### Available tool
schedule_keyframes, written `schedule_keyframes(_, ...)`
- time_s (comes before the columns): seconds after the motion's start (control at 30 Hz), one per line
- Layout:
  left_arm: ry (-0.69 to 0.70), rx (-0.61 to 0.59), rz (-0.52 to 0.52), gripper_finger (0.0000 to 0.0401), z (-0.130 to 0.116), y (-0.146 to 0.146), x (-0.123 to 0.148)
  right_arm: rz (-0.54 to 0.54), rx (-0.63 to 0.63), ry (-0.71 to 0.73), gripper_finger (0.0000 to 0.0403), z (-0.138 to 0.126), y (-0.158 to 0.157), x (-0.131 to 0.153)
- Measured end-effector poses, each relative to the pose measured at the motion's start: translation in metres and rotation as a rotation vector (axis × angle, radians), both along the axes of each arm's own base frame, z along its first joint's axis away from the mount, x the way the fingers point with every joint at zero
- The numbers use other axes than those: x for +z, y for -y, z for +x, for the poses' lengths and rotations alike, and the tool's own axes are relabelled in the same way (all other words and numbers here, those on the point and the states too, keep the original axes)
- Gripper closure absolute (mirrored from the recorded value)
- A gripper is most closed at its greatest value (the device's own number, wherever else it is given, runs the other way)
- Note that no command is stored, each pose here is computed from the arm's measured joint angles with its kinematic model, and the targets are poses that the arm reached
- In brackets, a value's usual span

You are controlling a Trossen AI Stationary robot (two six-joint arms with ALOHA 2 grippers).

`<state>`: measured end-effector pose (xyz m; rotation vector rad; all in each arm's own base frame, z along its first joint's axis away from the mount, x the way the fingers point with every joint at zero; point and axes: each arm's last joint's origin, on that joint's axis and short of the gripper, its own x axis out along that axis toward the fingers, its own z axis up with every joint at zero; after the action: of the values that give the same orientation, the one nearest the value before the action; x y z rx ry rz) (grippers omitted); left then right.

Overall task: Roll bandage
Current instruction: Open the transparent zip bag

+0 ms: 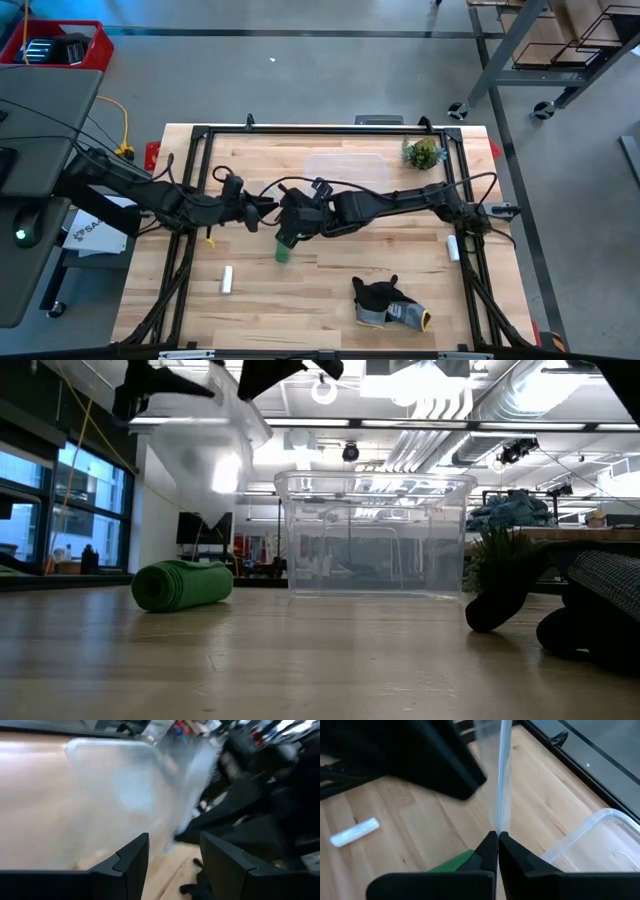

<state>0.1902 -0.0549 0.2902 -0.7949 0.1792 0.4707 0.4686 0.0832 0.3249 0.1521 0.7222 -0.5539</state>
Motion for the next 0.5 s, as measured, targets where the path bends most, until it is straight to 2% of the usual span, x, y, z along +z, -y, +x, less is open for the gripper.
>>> schedule_keyframes(0.3,0.067,0.050,-0.025,0.0229,0.012,0.004,0.000,0.001,-0.001,0.009,0.0403,0.001,0.000,0.001)
schedule_keyframes(0.5,0.035,0.102,-0.062,0.0229,0.010,0.001,-0.006,-0.012,-0.009,0.010,0.0403,0.001,0.000,0.001)
